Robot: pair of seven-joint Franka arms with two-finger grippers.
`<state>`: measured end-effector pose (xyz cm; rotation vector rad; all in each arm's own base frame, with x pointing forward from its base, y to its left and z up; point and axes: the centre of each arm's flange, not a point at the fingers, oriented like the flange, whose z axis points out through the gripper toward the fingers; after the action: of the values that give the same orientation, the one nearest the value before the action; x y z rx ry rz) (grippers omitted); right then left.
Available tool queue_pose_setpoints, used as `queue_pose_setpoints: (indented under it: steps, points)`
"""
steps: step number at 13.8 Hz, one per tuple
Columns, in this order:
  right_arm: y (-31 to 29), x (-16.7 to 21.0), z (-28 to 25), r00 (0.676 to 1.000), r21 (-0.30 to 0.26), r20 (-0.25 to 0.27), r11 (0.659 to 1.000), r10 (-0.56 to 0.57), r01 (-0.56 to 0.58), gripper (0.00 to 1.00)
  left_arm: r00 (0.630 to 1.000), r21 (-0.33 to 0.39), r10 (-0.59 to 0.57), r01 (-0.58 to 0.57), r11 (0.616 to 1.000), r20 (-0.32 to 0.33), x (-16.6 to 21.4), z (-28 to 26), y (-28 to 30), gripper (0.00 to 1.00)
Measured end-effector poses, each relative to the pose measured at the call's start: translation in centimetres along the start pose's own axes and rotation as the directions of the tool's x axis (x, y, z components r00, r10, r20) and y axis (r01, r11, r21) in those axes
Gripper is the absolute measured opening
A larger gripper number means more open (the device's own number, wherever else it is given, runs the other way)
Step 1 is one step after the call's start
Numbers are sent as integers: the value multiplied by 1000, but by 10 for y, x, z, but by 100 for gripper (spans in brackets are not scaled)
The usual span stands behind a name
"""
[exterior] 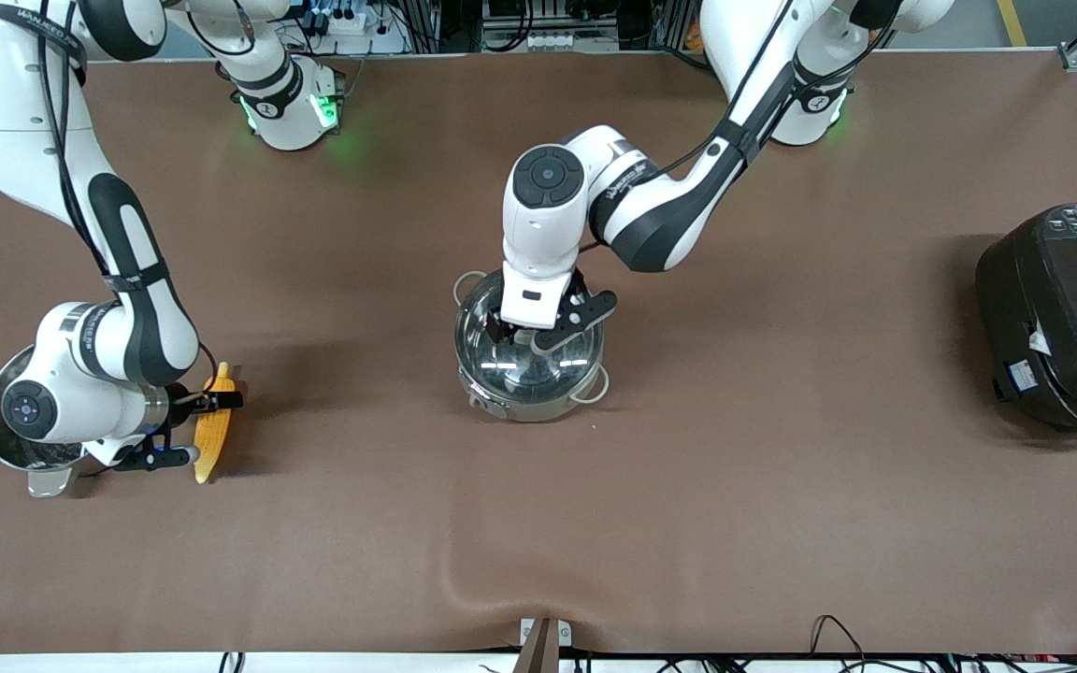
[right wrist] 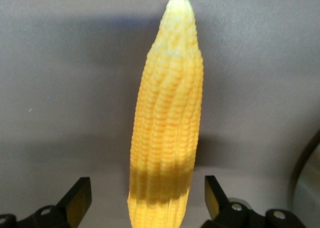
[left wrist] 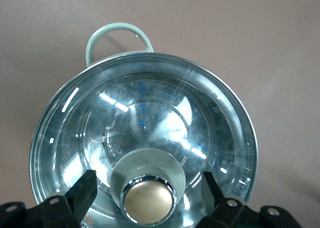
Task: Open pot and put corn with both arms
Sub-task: 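Grasp the corn with the right gripper while the left gripper grasps the lid knob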
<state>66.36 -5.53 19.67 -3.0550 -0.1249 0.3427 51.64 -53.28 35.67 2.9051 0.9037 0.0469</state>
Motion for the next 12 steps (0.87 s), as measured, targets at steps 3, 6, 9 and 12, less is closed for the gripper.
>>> queue_pose_setpoints:
  steps: [3,6,9,12]
  points:
    - [3,6,9,999,-19,-38,1000,-12,11,100,1000,14,7,-7,1000,5,-5,11,0,89]
    - [5,9,16,999,-24,-52,1000,-16,15,93,1000,23,5,-5,1000,6,-4,18,-1,80]
    - [6,9,16,999,-29,-51,999,-21,20,67,1000,13,4,-4,1000,3,-3,12,1,55]
    - [6,9,15,997,-39,-43,997,-64,62,45,1000,11,3,-3,1000,2,-2,12,1,48]
